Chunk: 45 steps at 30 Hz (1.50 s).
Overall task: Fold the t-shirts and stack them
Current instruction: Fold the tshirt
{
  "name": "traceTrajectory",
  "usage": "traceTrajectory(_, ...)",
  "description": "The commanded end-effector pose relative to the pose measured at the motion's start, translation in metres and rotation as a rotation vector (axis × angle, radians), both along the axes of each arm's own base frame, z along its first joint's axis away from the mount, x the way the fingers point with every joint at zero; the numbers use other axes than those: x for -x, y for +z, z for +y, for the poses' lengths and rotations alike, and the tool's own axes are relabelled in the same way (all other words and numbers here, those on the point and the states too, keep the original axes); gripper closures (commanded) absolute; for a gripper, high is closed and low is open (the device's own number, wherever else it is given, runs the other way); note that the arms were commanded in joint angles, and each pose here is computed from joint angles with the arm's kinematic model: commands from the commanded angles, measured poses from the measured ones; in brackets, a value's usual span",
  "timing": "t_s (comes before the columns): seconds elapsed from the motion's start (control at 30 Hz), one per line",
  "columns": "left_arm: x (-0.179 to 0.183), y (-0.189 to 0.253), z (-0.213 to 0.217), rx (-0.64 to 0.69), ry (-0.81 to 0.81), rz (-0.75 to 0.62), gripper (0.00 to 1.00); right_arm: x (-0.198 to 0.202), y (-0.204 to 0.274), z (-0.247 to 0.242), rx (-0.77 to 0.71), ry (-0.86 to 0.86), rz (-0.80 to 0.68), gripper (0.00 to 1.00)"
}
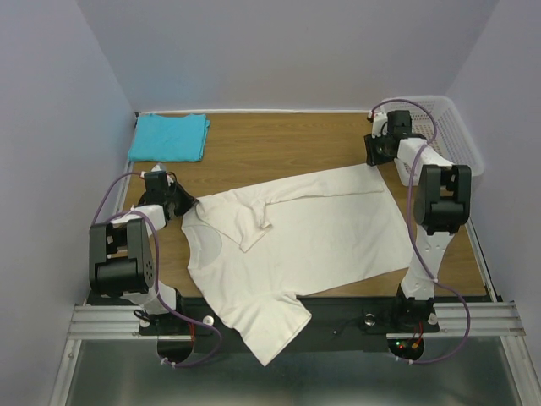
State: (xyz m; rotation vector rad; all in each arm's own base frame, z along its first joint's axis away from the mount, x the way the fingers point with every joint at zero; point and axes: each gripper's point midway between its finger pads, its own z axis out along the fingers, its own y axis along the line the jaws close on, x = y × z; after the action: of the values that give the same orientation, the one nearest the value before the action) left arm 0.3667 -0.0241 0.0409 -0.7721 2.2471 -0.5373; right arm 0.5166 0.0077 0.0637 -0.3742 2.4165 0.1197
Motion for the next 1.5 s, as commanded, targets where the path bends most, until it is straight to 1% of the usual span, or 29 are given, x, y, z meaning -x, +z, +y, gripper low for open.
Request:
traceTrajectory(0.0, -0.019, 0.028, 0.003, -0.019, -0.017, -0.1, 1.0, -0.018, 0.012, -0.011, 0.026, -0.057, -0.048, 0.61)
traceTrajectory(0.3, -0.022, 0.034, 0.004, -0.029, -0.031, -0.112, 1.0, -0.015, 0.003, -0.02, 0.089, -0.095, -0.029, 0.62)
traceTrajectory(0.93, -0.024, 0.04, 0.003, -0.03, -0.047, -0.126, 1.0, -0.012, -0.018, -0.024, 0.109, -0.107, 0.014, 0.62)
traceTrajectory(1.0, -0.024, 0.04, 0.003, -0.029, -0.048, -0.126, 1.0, -0.012, -0.02, -0.022, 0.102, -0.105, 0.021, 0.63)
traceTrajectory(1.1, -0.023, 0.04, 0.003, -0.033, -0.048, -0.127, 1.0, -0.013, -0.02, -0.018, 0.084, -0.095, 0.018, 0.75)
traceTrajectory(1.13, -0.023, 0.04, 0.004, -0.034, -0.046, -0.125, 1.0, -0.013, -0.019, -0.016, 0.074, -0.091, 0.017, 0.84)
traceTrajectory(1.2, -0.024, 0.041, 0.007, -0.045, -0.043, -0.127, 1.0, -0.015, -0.015, -0.015, 0.066, -0.086, 0.006, 0.92)
traceTrajectory(1.23, -0.024, 0.041, 0.007, -0.048, -0.042, -0.126, 1.0, -0.017, -0.012, -0.014, 0.065, -0.085, 0.0, 0.99)
traceTrajectory(1.47, -0.029, 0.046, 0.03, -0.128, 0.009, -0.114, 1.0, -0.039, 0.014, -0.014, 0.07, -0.06, -0.077, 1.0)
